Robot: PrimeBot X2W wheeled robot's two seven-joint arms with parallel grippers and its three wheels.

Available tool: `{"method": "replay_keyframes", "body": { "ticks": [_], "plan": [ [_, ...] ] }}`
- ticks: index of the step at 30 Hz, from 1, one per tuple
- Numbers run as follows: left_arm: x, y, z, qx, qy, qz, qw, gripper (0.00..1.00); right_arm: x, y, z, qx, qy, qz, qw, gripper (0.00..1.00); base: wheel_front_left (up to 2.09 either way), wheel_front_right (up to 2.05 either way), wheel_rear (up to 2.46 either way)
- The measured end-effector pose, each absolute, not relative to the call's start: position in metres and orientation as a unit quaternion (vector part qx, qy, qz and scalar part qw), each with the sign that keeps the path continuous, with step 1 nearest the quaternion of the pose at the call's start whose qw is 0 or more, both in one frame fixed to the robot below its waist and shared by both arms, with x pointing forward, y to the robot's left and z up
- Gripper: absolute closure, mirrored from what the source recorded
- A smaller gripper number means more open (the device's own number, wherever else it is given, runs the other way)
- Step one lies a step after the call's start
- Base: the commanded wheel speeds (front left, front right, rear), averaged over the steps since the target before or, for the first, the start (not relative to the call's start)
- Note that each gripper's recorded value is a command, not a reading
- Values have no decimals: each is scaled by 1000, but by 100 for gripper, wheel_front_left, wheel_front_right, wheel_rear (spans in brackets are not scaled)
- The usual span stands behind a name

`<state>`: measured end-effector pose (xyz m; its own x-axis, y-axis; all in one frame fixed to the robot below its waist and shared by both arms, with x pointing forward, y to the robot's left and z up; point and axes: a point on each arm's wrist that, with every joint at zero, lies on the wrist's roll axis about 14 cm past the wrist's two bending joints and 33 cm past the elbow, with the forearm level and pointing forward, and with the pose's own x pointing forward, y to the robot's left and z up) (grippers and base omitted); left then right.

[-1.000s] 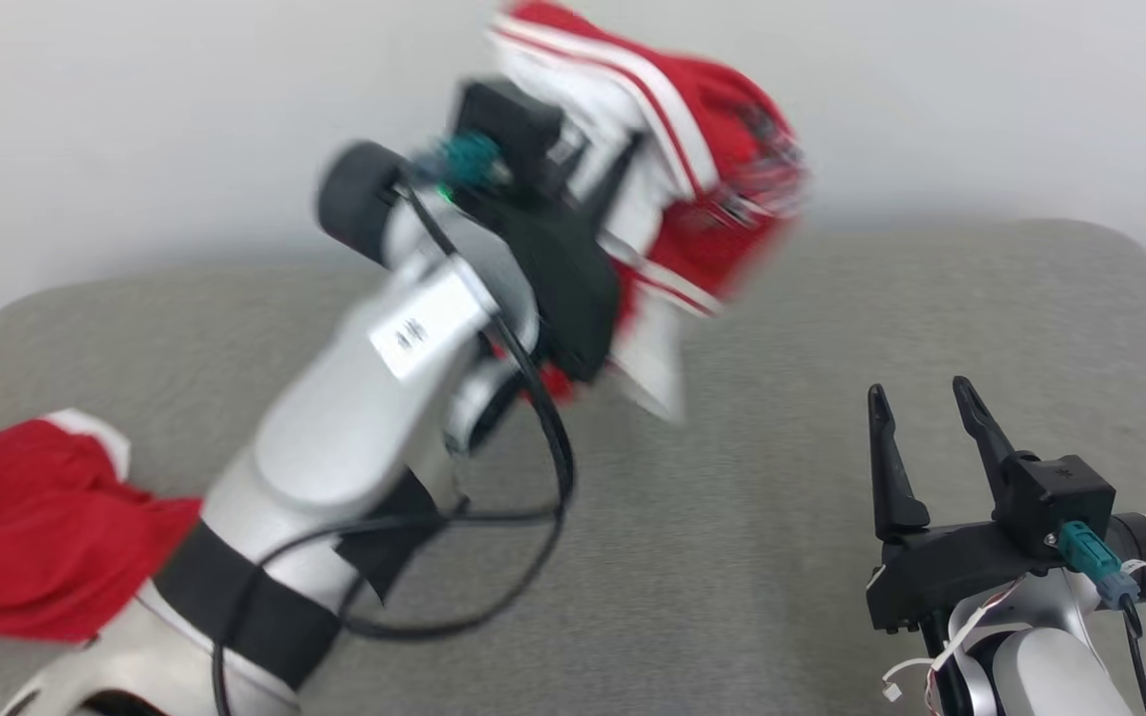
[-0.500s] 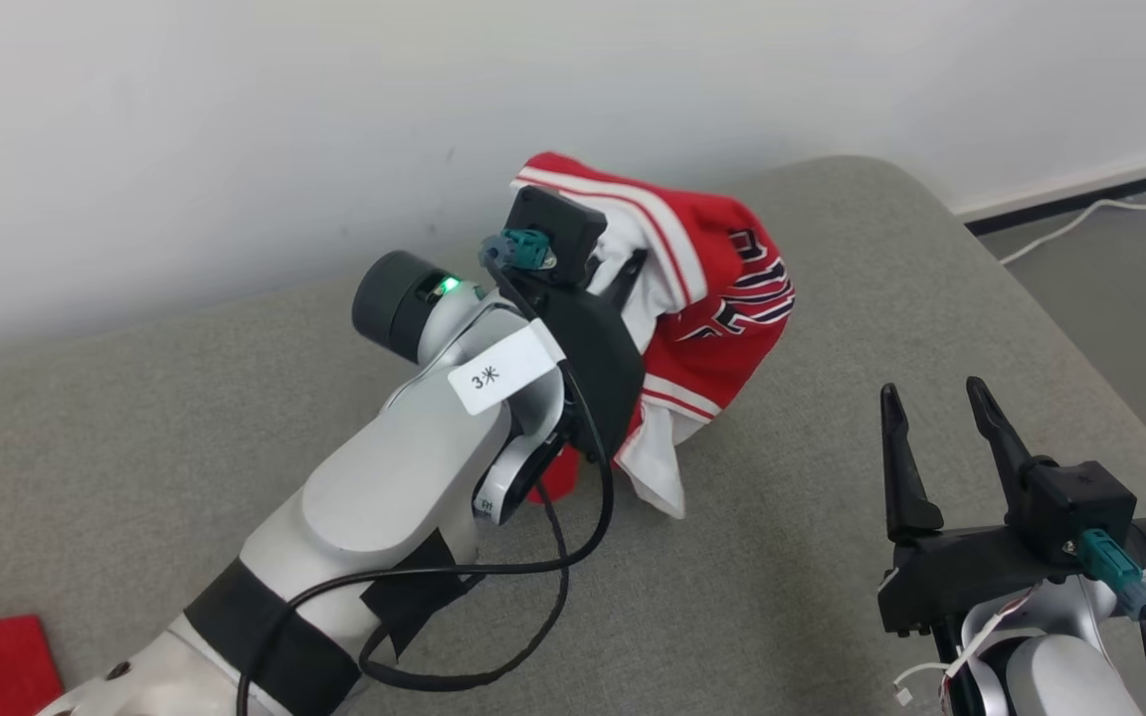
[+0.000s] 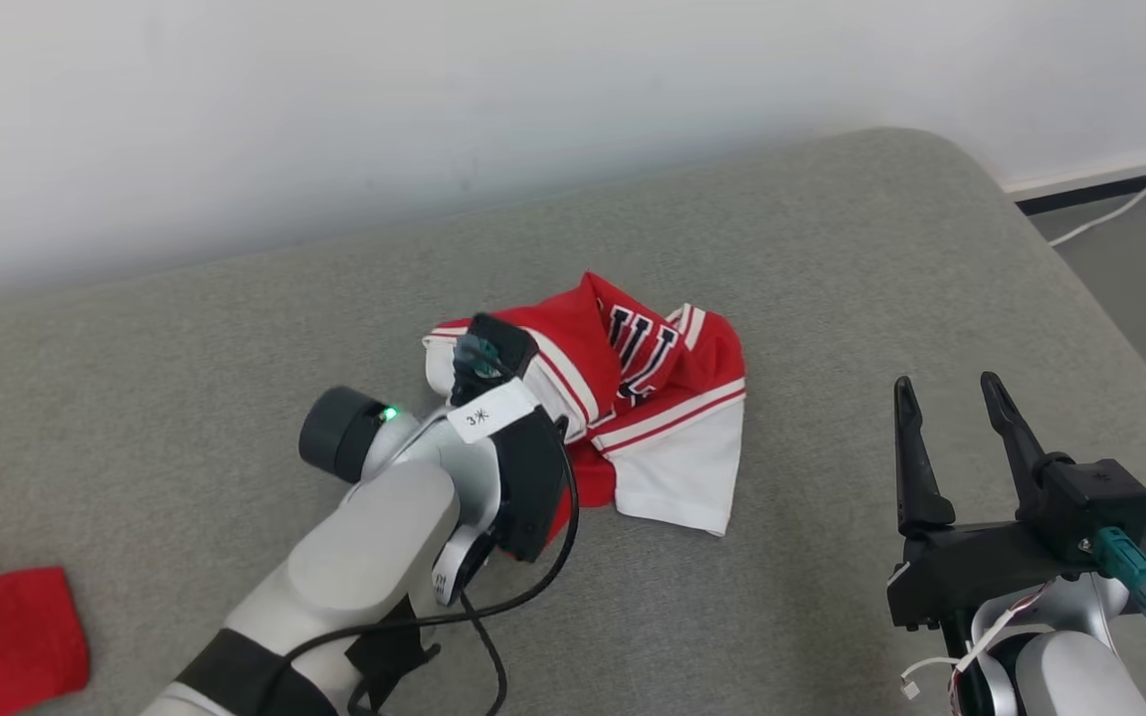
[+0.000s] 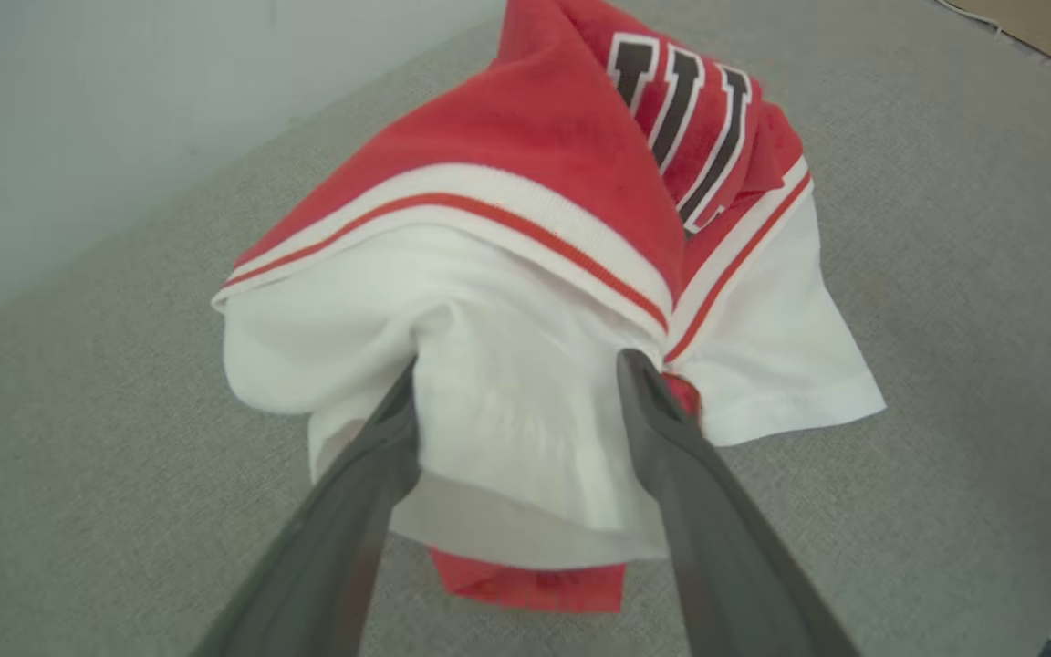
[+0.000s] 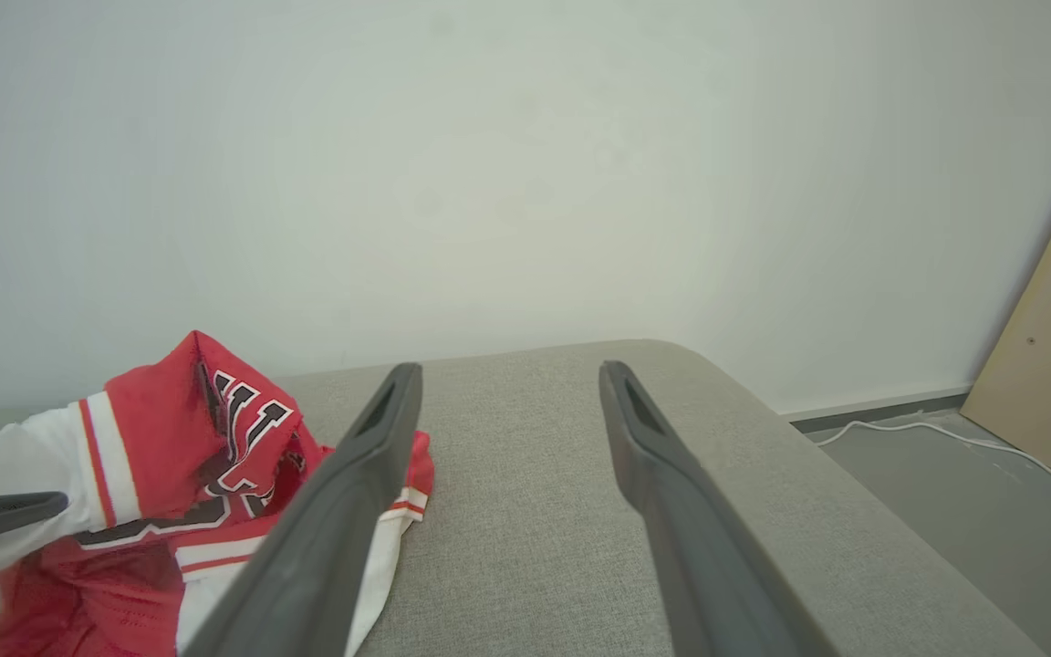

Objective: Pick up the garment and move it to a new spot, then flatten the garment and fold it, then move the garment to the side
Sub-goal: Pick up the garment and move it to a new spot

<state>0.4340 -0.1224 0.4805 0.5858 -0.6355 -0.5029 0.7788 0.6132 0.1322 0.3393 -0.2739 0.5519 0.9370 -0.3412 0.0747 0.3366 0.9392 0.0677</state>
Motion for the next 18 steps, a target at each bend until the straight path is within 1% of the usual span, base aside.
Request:
{"method": "replay_keyframes", "body": {
  "ticks": [3, 13, 16, 18],
  "plan": [
    [434, -109, 470, 179, 226, -392, 874, 0, 345, -268, 549, 28, -39, -162, 986, 0, 0, 0, 0],
    [434, -79, 462, 189, 244, -361, 880, 0, 355, -254, 552, 34, -45, -140, 989, 0, 0, 0, 0],
    [435, -73, 466, 192, 240, -353, 884, 0, 355, -250, 553, 35, -48, -135, 989, 0, 0, 0, 0],
    [435, -75, 474, 186, 222, -357, 888, 0, 355, -249, 554, 36, -49, -132, 989, 0, 0, 0, 0]
  ]
}}
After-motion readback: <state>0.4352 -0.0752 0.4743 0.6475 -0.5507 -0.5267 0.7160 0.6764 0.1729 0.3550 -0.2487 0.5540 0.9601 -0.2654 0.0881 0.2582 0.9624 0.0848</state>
